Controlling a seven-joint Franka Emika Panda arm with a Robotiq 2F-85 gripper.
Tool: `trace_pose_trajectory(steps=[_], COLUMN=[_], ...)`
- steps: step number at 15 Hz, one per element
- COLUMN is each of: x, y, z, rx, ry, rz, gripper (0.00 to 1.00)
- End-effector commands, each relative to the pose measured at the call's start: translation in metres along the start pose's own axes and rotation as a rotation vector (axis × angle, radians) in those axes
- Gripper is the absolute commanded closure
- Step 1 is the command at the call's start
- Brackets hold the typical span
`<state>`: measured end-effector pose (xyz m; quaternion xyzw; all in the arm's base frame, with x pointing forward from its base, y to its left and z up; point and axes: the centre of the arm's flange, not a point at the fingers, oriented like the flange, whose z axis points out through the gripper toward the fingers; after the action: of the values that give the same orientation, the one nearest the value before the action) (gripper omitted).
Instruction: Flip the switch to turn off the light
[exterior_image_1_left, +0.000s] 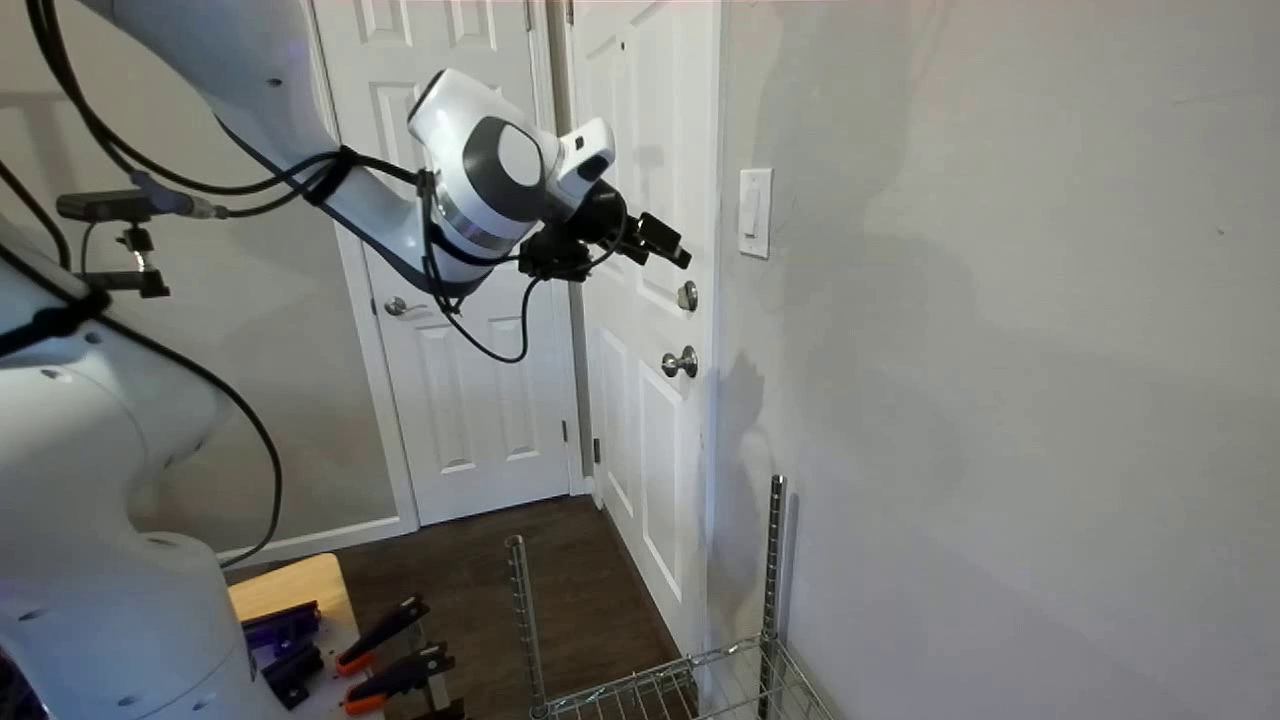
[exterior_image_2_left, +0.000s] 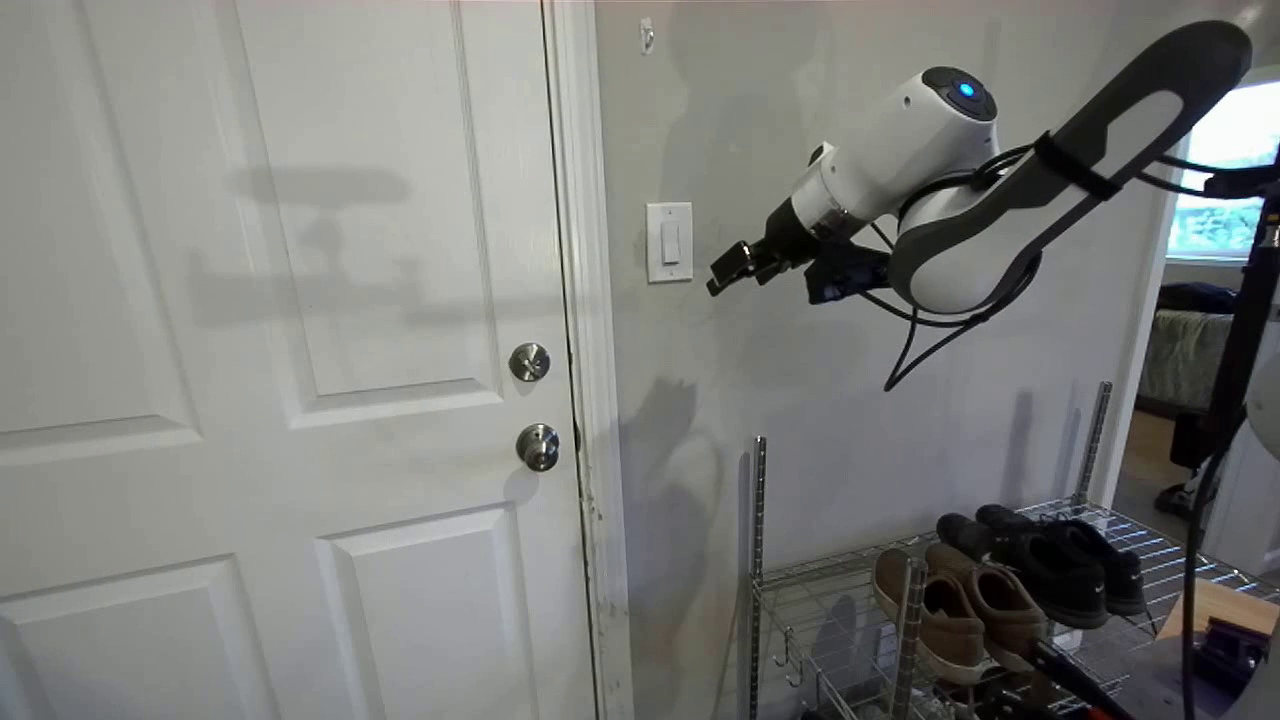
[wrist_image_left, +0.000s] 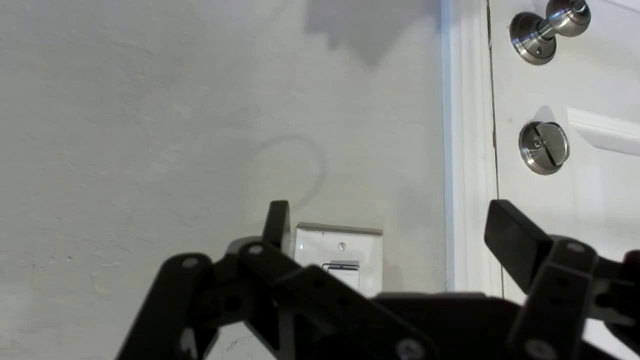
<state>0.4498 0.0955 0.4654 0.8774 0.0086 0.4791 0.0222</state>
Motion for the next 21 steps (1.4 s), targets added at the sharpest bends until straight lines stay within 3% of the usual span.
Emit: trace_pose_trajectory(steps=[1,4,10,17,21], x=[-0.011,-0.006,0.013,0.005,0.003], y=[-0.006,-0.007,-0.041,-0.043,-0.044], z=[0.019,0.024,0.034,0.055,0.066], rx=[-0.006,0.009,-0.034,-0.195,-0.23], ry=[0.093,0.196,0.288,0.349,0.401], rz=[0.034,0.096,0.23,0.45,0.453], gripper=[0.0,0.0,0.0,0.0,0.0])
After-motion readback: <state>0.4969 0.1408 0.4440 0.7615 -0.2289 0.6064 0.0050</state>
